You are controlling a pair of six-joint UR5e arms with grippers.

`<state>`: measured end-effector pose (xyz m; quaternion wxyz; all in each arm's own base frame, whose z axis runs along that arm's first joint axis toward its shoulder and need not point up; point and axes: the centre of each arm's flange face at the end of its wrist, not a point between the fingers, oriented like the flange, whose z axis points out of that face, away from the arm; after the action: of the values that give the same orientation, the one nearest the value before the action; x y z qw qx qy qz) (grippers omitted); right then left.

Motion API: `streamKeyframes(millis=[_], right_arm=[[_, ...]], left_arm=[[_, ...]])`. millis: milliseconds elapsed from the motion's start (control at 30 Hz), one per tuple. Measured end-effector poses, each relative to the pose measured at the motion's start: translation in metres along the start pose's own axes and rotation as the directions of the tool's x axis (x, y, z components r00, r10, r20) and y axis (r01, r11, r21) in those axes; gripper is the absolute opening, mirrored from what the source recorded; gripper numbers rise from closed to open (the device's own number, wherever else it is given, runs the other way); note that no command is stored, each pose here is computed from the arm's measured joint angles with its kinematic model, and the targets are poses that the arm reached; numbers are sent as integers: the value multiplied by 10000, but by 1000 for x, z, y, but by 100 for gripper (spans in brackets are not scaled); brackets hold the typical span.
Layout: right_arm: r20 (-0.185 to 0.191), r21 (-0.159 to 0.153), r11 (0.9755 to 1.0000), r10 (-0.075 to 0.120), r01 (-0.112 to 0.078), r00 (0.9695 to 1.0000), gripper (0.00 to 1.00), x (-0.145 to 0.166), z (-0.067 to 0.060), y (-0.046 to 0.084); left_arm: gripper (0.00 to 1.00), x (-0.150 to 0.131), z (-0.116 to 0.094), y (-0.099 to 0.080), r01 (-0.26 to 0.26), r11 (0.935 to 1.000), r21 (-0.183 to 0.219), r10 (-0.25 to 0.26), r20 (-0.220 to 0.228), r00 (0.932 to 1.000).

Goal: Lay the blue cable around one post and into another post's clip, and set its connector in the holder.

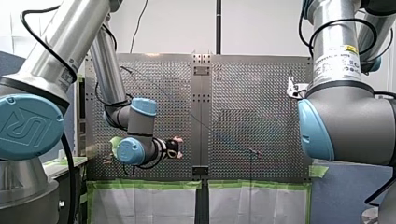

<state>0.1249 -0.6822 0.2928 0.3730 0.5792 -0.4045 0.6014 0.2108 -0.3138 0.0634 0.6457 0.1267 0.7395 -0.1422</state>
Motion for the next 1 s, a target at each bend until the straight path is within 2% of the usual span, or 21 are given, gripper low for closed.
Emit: streamKeyframes(millis=[300,1000], right_arm=[[-41,-219,9998,-44,43,10000,89,0,1,1],[-140,-81,9999,-79,78,9999,89,0,4,-8]], left_arm=[[100,0,0,0,33,10000,10,-33,45,10000],[100,0,0,0,44,10000,8,-44,27,10000]])
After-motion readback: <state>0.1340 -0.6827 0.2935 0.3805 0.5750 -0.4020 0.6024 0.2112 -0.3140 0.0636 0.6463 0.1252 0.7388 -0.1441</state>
